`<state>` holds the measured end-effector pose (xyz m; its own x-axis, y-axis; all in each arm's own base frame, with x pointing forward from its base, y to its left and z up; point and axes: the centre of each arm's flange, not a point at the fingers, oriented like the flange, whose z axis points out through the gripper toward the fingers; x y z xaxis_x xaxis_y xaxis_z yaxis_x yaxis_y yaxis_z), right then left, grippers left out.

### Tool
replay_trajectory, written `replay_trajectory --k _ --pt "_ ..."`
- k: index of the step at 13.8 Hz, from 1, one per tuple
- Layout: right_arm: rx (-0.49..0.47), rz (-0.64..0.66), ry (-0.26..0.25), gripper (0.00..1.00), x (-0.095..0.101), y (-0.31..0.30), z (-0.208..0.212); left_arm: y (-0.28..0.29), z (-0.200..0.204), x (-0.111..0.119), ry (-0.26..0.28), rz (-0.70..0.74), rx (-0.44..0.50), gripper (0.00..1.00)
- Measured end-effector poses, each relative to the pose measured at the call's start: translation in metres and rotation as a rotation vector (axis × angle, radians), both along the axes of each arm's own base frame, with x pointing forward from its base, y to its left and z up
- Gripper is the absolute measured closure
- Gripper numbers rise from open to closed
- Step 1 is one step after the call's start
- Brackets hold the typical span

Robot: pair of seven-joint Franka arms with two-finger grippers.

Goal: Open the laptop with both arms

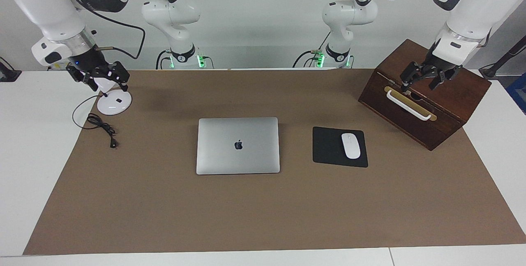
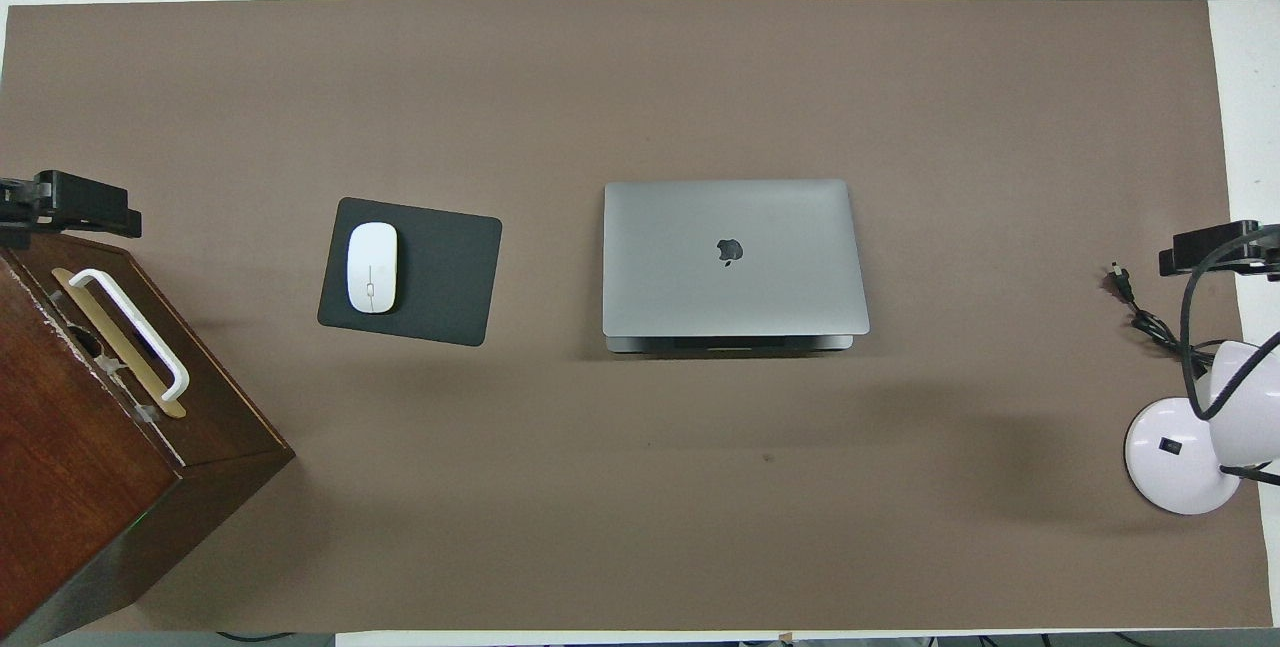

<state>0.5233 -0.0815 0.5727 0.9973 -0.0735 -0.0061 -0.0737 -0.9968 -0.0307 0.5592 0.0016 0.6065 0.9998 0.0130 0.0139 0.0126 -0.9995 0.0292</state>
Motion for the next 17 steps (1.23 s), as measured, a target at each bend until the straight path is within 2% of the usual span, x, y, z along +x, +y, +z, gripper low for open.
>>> replay_trajectory --k 6,7,12,14,17 --pt "0.002 -0.009 -0.017 0.0 0.0 -0.004 -0.013 0.0 0.0 0.0 0.0 0.0 0.0 0.0" --pt "0.009 -0.012 -0.026 0.0 -0.001 -0.008 -0.014 0.0 -0.001 0.0 0.0 0.0 0.0 0.07" --pt "0.073 0.03 -0.135 0.0 -0.021 -0.01 -0.044 0.0 -0.001 0.001 -0.011 0.007 0.0 0.76" --pt "0.119 0.018 -0.166 0.0 -0.029 -0.003 -0.05 0.0 -0.001 0.002 -0.015 0.035 -0.001 0.99" --pt "0.186 0.003 -0.255 0.0 -0.033 0.023 -0.059 -0.002 -0.003 0.003 -0.021 0.046 -0.017 0.99"
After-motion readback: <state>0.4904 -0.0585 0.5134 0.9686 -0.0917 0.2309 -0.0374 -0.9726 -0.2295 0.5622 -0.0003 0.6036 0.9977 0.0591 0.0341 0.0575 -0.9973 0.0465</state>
